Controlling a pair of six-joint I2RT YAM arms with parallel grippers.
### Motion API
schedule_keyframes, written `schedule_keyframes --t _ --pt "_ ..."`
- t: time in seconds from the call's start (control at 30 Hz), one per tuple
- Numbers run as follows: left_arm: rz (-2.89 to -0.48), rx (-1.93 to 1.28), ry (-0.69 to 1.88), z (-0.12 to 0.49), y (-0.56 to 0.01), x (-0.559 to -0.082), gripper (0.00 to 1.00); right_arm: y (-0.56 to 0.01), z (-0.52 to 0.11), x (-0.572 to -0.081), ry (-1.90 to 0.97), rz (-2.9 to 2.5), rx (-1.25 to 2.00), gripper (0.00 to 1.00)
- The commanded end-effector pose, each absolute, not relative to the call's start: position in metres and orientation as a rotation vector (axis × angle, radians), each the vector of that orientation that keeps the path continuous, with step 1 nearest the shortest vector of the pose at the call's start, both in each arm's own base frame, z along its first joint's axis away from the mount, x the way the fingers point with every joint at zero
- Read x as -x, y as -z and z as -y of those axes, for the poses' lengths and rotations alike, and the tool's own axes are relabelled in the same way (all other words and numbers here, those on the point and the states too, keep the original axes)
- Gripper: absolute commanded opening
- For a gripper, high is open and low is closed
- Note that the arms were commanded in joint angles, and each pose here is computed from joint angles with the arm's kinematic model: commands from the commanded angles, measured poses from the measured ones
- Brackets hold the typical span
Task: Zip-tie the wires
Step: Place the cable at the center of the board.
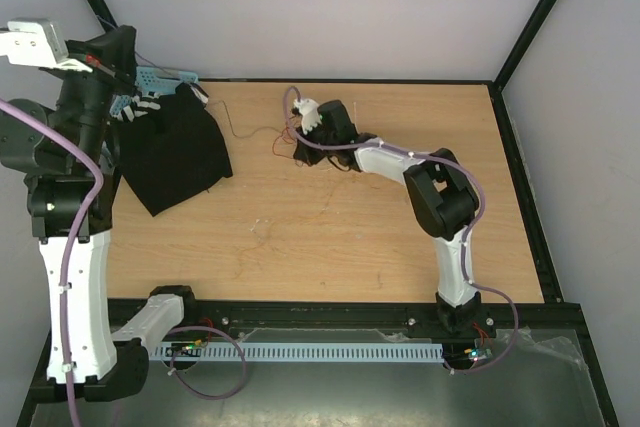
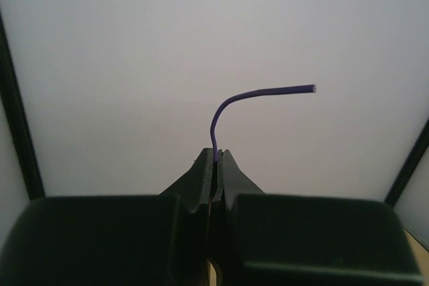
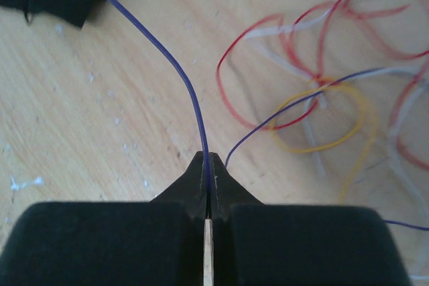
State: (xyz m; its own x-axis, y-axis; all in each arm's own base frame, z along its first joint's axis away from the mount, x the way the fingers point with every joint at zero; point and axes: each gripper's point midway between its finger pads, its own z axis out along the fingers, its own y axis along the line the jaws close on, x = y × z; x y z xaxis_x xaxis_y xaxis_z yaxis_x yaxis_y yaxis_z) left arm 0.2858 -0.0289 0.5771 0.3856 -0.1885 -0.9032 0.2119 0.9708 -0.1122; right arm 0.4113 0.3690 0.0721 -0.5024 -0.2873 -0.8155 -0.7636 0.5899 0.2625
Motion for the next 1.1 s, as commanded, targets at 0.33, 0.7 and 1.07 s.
schedule_keyframes --t 0.33,0.7,1.07 --pt "-1.23 0.051 0.082 0.0 -0.562 -0.276 0.0 -0.376 -0.32 -0.458 -0.5 -1.639 0.592 0.0" --pt "-1.415 0.146 0.187 0.005 -0.478 -0.299 0.0 -0.442 -0.243 -0.452 -0.38 -1.602 0.401 0.0" --pt "-1.673 0.197 0.438 0.047 -0.361 -0.292 0.0 -0.394 -0.067 -0.401 0.401 -1.801 0.143 0.0"
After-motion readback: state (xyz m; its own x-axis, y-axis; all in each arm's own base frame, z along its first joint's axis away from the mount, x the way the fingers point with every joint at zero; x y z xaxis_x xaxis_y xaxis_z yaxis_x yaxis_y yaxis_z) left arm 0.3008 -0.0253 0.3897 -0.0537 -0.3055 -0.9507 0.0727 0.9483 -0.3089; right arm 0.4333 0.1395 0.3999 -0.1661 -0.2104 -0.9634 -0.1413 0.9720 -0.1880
